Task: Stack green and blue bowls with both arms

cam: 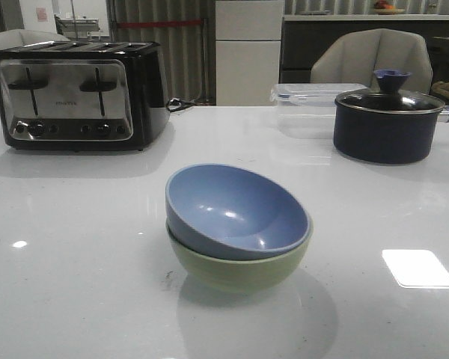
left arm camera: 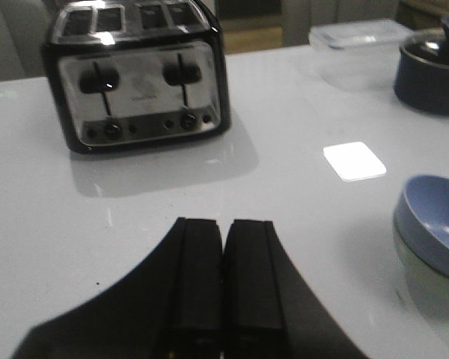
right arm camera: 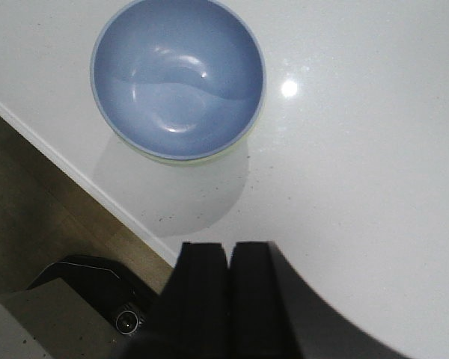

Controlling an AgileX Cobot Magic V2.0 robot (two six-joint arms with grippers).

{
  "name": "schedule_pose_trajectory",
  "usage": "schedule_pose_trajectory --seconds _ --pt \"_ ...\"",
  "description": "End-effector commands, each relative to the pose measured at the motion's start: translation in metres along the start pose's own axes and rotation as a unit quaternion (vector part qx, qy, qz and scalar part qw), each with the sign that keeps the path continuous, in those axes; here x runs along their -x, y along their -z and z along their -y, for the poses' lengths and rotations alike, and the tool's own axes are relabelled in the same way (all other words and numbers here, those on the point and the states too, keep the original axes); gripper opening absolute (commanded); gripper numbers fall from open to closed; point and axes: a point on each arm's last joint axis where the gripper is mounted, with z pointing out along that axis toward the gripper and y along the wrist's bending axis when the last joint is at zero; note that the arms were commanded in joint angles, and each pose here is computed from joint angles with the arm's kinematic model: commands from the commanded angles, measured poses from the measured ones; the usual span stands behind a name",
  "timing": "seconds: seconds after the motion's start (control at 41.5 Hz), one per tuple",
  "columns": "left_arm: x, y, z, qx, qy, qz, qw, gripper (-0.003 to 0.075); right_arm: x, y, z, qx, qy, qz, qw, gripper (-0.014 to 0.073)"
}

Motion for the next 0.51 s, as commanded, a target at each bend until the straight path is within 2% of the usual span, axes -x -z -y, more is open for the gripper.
schedule_pose_trajectory --seconds 0.0,0.12,0.265,0.482 --pt "-0.002 0.008 -0.003 0.030 0.028 0.091 0.995 0.0093 0.011 0.008 0.001 -0.009 0.001 0.043 0.999 0.0066" --pt "-0.025 0.009 -0.006 0.063 0.032 0.111 0.991 0.0093 0.011 0.008 0.001 -0.009 0.001 0.043 0.999 0.0066" --pt "-0.046 0.003 -0.007 0.077 0.031 0.136 0.987 0.0093 0.011 0.008 0.001 -0.009 0.001 0.043 0.999 0.0066" --pt "-0.056 0.002 -0.007 0.082 0.027 0.195 0.977 0.0093 0.011 0.008 0.001 -0.009 0.001 0.043 0.999 0.0066"
